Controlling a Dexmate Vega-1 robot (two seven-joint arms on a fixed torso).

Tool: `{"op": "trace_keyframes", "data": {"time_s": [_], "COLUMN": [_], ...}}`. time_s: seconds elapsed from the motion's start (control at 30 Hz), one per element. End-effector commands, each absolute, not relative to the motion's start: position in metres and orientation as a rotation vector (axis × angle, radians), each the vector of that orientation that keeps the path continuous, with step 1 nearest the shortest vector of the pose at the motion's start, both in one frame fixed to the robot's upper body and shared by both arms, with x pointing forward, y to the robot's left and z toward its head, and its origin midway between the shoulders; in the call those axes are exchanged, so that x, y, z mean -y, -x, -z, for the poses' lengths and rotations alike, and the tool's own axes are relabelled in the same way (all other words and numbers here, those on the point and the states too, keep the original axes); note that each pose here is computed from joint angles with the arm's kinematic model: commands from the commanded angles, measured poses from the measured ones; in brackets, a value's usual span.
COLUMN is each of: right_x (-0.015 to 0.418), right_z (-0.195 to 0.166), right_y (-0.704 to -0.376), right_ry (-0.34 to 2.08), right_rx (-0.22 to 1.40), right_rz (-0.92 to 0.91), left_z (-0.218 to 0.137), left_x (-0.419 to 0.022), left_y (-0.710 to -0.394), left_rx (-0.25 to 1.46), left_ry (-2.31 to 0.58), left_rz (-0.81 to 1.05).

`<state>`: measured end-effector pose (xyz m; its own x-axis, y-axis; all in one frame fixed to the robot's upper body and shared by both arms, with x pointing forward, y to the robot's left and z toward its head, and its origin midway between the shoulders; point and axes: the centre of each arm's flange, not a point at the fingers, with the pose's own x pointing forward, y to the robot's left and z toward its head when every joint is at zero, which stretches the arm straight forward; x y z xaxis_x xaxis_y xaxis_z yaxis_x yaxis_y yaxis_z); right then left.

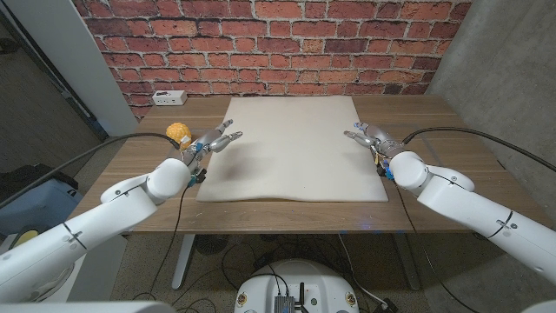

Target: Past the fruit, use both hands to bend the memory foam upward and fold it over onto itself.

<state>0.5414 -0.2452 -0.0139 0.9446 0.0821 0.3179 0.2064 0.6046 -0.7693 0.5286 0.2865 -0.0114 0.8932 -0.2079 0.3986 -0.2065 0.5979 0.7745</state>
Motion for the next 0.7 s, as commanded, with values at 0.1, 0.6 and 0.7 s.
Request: {"op": "trace_keyframes", "data": {"time_s": [0.1, 0.6, 0.7], "right_x": [0.238, 0.232, 0.231], "right_z": [0.023, 0.037, 0.04], "right_y": [-0.518, -0.497, -0.493], "right_ry": [1.011, 1.058, 1.063], "right_rx": [0.291, 0.258, 0.251], "right_rz": [0.102, 0.104, 0.105], "left_z": [0.021, 0.029, 0.032], "left_x": [-0.287, -0.283, -0.282], "left_y": [-0.508, -0.484, -0.48], "left_rx": [0.446, 0.405, 0.396], "left_ry": [-0.996, -1.101, -1.115], "left_rz": [0.02, 0.037, 0.035]}}
